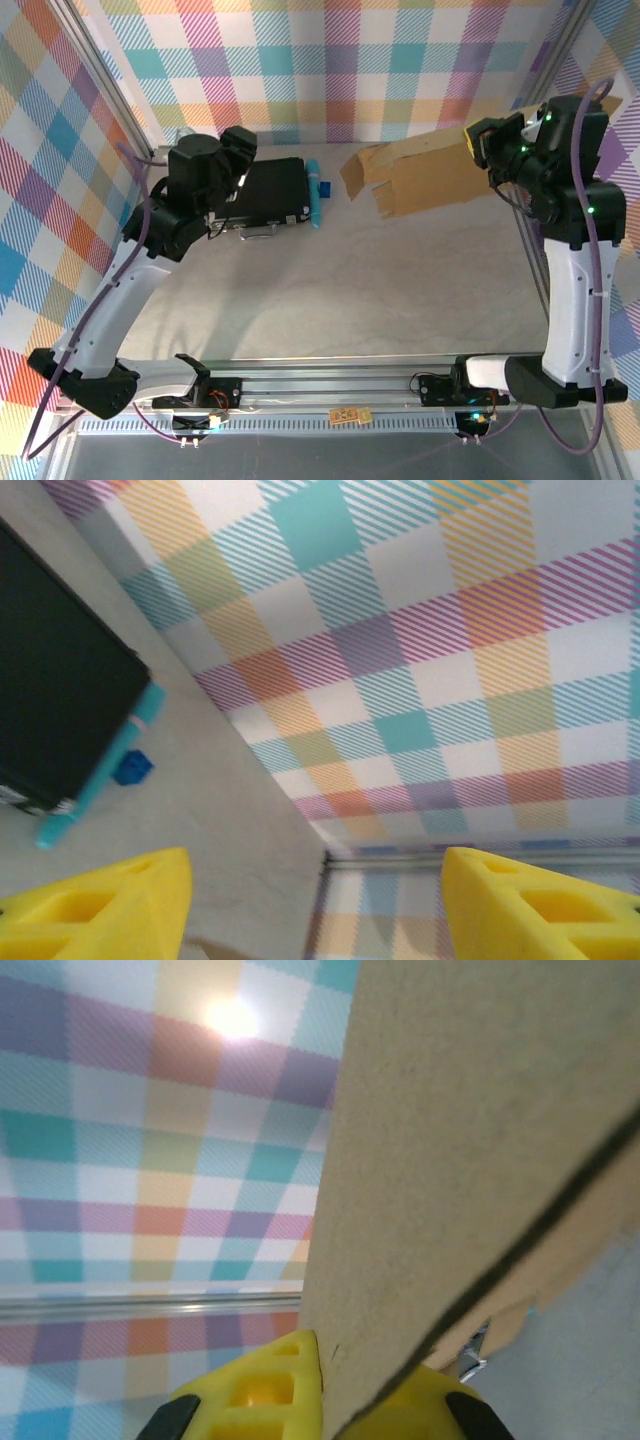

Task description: Fold the paper box

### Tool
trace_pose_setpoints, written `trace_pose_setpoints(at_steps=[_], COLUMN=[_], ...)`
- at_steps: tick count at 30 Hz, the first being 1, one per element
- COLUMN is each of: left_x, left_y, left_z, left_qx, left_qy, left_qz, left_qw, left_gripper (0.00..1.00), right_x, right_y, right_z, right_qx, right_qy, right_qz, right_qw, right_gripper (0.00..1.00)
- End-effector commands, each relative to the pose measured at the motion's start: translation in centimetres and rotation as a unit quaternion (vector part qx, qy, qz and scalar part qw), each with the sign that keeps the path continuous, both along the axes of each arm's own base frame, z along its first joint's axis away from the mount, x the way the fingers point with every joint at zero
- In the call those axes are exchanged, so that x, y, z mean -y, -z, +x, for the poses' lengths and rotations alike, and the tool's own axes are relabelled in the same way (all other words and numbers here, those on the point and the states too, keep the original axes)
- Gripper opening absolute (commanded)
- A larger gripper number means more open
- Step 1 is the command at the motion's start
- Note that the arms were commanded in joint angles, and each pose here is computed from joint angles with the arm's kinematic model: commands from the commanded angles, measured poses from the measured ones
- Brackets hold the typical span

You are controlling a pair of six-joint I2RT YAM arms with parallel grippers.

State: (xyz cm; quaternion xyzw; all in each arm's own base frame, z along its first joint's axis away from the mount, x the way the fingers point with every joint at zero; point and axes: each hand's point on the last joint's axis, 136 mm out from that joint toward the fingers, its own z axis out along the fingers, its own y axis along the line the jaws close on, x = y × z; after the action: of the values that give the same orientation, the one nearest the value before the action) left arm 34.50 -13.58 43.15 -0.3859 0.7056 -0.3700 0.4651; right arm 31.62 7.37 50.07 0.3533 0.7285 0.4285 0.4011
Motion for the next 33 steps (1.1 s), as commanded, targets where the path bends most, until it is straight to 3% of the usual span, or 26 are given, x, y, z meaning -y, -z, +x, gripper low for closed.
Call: trace_pose_setpoints(at_steps=[1, 4, 8, 13, 21, 33], left_x=[-3.3, -4.5, -4.6, -3.4, 0.7, 4.5], left_y=[1.1, 1.6, 2.4, 3.8, 4.5, 10.0], left_z=[-1.7, -2.6, -3.4, -3.9, -2.4, 7.7], left_qx=[-0.028, -0.038, -0.052, -0.083, -0.067, -0.099], left_qy=[-0.034, -0.046, -0.031, 0.022, 0.094, 0.122], left_qz=[0.066, 0.065, 0.059, 0.055, -0.024, -0.049], left_qw=[0.997, 0.996, 0.996, 0.995, 0.993, 0.986], left_gripper=[0.66, 0.66, 0.65, 0.61, 0.6, 0.52], right_x=[-1.8, -4.1, -9.5, -16.8, -19.0, -18.3], right_y=[1.1, 4.2, 8.8, 16.7, 19.3, 20.9], right_z=[1.5, 6.4, 15.1, 20.7, 19.0, 16.7], right_qx=[-0.051, -0.102, -0.088, -0.146, -0.122, -0.14], right_qy=[-0.038, -0.051, -0.077, -0.112, -0.091, -0.088], right_qz=[0.042, 0.075, 0.135, 0.21, 0.197, 0.191], right_qw=[0.997, 0.991, 0.984, 0.96, 0.969, 0.968], right_gripper=[0.0, 0.0, 0.0, 0.0, 0.0, 0.0])
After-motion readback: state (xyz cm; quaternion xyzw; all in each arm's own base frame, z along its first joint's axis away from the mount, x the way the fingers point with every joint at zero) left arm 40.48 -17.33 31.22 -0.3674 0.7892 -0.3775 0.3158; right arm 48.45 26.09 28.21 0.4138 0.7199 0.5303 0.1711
